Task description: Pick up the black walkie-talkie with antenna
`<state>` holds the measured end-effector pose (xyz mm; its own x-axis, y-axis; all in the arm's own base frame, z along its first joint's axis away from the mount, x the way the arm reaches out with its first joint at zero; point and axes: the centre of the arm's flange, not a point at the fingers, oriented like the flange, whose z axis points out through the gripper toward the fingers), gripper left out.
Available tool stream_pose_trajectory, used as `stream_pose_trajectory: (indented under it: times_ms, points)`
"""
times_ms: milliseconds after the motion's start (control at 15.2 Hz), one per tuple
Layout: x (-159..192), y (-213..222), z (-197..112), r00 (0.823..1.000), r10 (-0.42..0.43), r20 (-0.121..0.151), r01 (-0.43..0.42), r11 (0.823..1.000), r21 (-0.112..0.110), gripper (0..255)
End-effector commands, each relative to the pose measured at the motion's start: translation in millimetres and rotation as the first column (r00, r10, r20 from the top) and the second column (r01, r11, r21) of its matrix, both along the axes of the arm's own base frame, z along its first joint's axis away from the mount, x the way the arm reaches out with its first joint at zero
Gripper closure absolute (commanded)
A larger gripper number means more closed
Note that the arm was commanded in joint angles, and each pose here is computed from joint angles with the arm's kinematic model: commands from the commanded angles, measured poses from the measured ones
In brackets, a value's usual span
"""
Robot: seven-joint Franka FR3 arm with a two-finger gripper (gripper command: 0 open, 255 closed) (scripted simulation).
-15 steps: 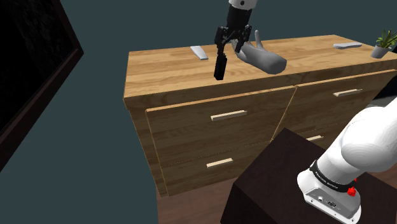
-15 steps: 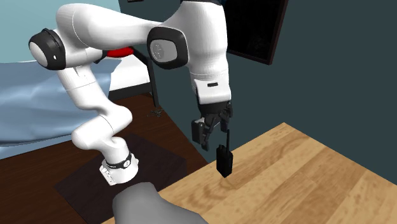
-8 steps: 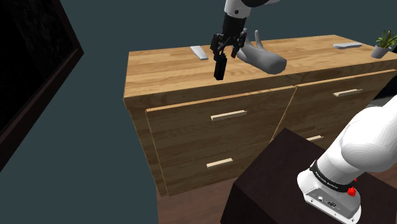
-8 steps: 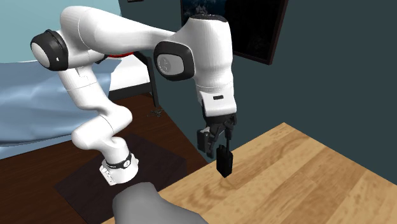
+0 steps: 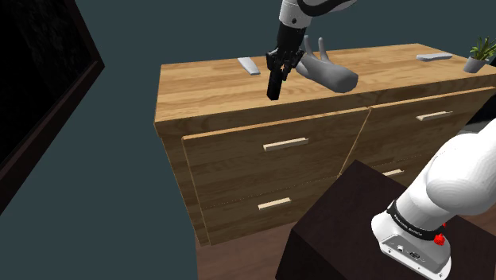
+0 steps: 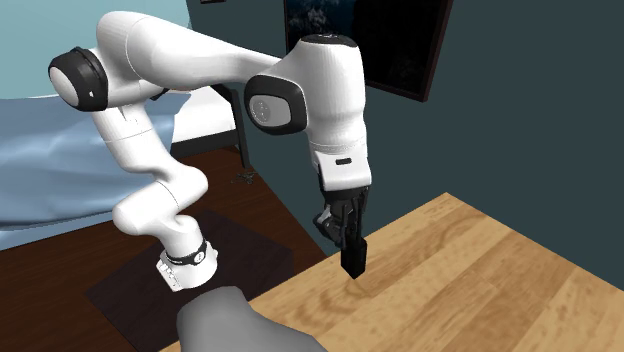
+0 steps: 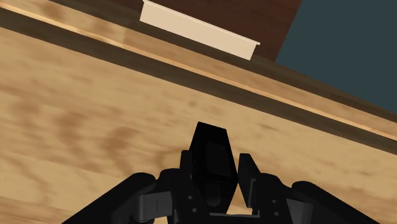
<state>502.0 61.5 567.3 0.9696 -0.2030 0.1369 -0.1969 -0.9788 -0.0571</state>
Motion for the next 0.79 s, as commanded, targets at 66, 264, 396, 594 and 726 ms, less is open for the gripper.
stream_pose_trajectory:
  times_ms: [66, 264, 396, 594, 726]
  points:
    - [0, 0, 0, 1.0, 0.0, -0.001, 0.0, 1.0, 0.0, 255]
    - [0, -1, -1, 1.0, -0.001, -0.001, 0.001, 1.0, 0.0, 255]
    - [0, -1, 10, 1.0, -0.001, -0.001, 0.001, 1.0, 0.0, 255]
    - [0, -1, 25, 1.0, -0.001, -0.001, 0.001, 1.0, 0.0, 255]
    - [0, -1, 36, 1.0, -0.001, -0.001, 0.001, 1.0, 0.0, 255]
